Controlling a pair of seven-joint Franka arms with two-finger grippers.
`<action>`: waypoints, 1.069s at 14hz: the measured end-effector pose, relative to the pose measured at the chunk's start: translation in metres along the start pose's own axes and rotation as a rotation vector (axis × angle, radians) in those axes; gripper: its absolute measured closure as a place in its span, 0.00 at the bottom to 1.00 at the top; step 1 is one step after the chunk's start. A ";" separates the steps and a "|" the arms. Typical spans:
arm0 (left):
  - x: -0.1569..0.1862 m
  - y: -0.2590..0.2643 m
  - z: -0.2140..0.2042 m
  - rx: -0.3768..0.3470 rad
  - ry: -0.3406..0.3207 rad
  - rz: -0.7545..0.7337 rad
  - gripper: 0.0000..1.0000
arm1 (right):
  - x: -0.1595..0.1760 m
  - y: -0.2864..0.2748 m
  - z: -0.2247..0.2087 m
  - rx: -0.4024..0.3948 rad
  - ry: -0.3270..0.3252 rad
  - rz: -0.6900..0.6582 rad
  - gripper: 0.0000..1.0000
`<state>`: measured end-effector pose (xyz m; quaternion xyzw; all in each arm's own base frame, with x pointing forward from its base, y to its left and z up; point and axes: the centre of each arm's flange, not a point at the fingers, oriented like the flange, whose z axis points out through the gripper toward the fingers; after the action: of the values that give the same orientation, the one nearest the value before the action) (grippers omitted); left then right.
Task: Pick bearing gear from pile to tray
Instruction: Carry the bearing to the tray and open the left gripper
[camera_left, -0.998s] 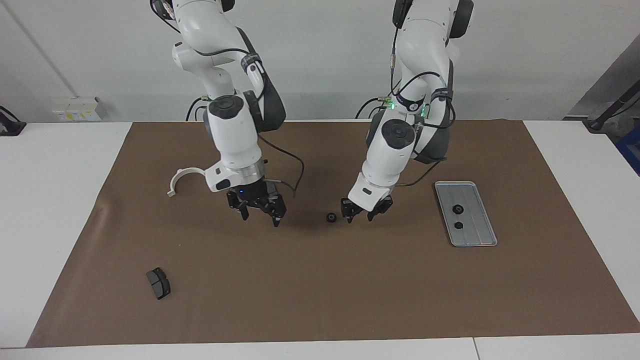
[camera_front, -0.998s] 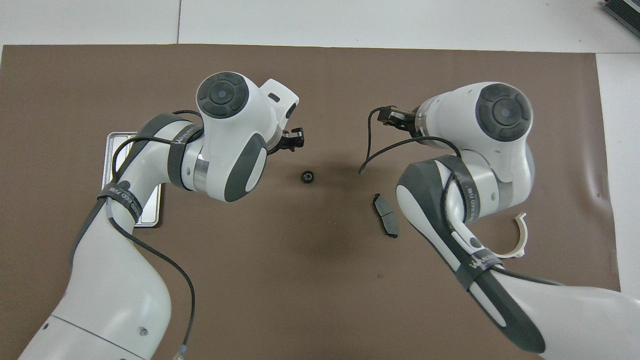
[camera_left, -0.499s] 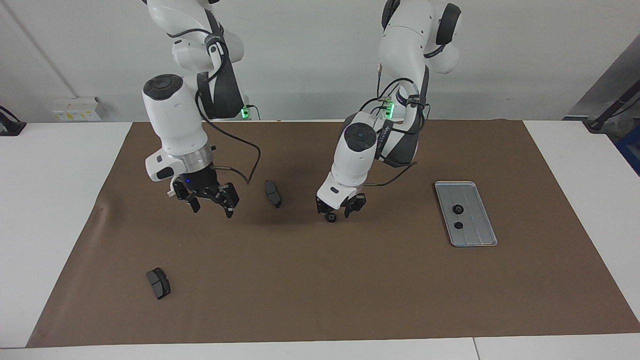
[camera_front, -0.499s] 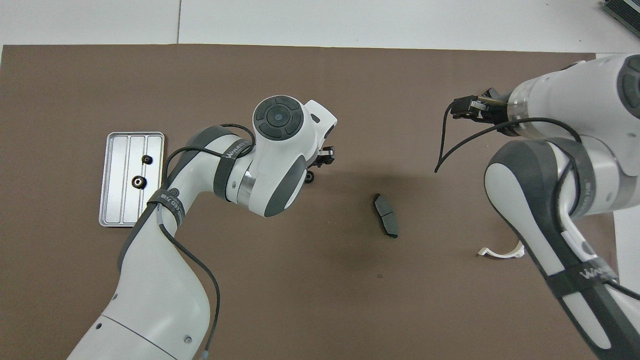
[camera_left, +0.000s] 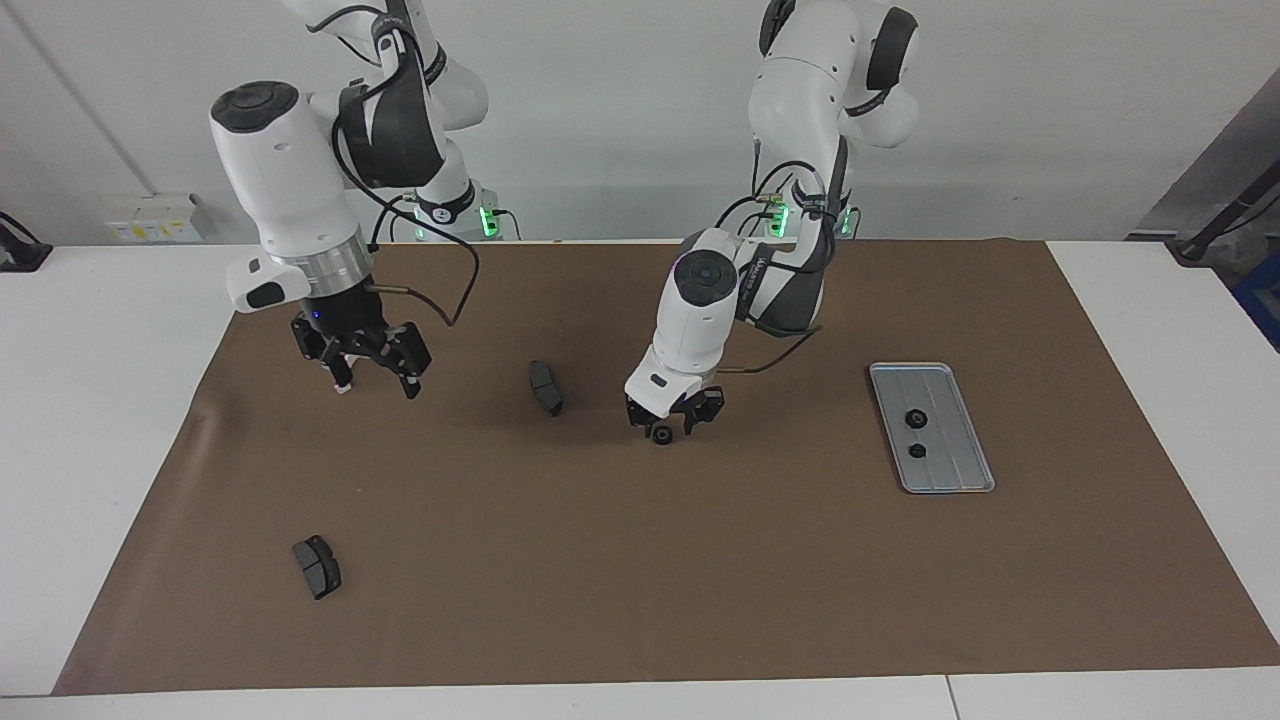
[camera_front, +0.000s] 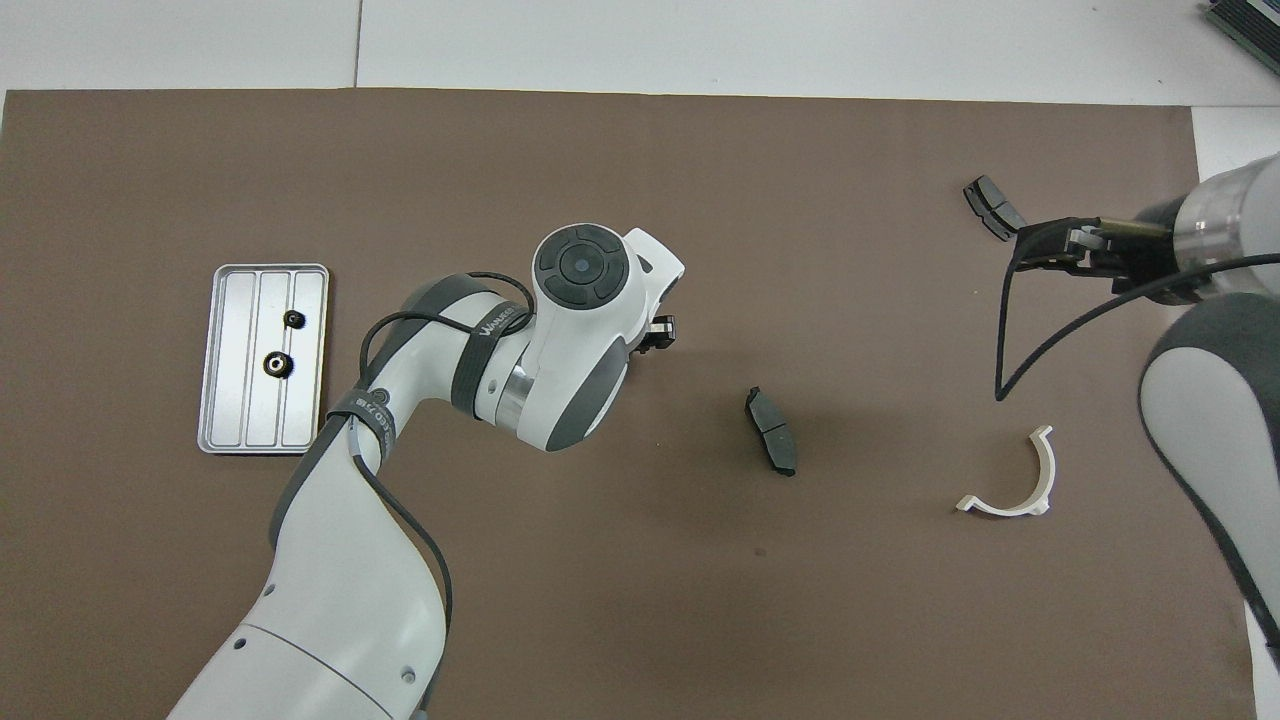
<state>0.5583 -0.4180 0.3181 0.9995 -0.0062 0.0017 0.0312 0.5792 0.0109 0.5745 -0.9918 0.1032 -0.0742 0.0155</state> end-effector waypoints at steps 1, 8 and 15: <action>-0.001 0.002 0.003 0.006 0.001 0.003 0.35 | 0.000 0.012 -0.009 -0.006 -0.016 -0.014 0.00; -0.008 -0.002 0.022 0.022 -0.001 0.006 0.35 | -0.019 0.047 -0.059 -0.022 -0.130 -0.056 0.00; -0.013 0.003 0.024 0.021 0.004 0.018 0.42 | -0.027 0.039 -0.065 -0.061 -0.144 -0.083 0.00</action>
<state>0.5450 -0.4228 0.2940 0.9997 -0.0151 0.0040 0.0207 0.5352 -0.0229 0.6328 -0.9980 0.0627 -0.0002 -0.0103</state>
